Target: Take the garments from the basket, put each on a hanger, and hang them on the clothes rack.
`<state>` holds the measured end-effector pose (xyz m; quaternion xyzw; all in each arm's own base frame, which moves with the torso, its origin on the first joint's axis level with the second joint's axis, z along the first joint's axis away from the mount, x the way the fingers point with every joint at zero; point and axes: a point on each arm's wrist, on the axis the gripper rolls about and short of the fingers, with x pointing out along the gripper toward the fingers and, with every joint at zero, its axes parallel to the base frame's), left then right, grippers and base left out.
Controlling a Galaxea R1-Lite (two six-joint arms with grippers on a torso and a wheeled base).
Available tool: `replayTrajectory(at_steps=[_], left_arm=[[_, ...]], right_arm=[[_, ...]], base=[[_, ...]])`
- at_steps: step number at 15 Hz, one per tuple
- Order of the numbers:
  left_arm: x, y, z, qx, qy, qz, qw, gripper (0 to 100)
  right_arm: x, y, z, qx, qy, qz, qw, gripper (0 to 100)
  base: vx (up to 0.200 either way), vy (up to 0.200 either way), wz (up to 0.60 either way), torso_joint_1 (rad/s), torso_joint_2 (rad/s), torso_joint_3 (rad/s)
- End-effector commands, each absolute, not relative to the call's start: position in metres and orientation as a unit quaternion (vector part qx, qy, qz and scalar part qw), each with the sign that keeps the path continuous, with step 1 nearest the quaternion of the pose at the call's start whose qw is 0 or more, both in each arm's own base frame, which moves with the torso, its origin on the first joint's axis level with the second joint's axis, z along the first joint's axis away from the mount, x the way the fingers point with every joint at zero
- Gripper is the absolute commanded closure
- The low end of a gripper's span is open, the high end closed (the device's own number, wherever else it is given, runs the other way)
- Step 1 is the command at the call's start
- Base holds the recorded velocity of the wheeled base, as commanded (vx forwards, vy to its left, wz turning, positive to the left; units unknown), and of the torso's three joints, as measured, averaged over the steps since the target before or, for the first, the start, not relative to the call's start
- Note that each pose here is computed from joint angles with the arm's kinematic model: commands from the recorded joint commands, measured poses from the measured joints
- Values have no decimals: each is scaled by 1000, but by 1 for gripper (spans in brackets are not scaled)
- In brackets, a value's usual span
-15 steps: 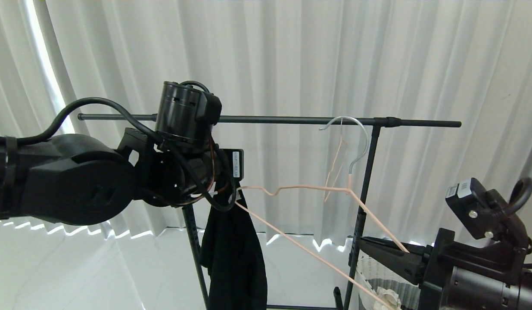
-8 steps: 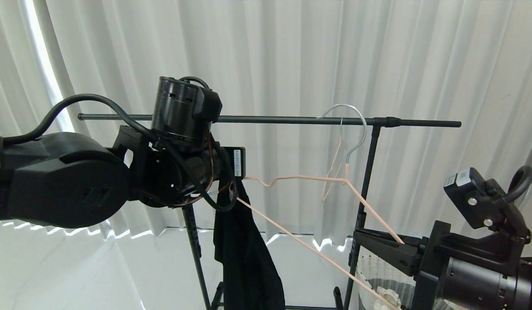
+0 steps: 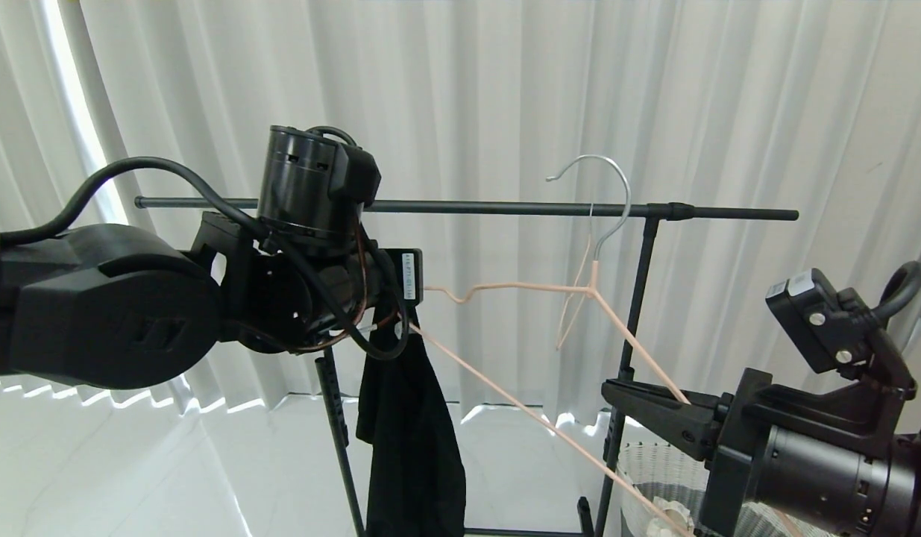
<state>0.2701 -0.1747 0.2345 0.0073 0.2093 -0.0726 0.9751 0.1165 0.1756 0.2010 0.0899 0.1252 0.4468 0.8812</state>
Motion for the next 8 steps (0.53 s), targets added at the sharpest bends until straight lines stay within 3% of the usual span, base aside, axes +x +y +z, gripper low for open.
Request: replayTrajectory(at_steps=[1,8], left_arm=[[269,-174,236,5,207,-73,976,100],[266,-181,238,-10,200,-84,976,100]], right_arm=[[118,176,202,91,124,446,881,100],[106,184,201,100,136,472,865,100]], base=[[0,0,0,0,0,0],[0,0,0,0,0,0]])
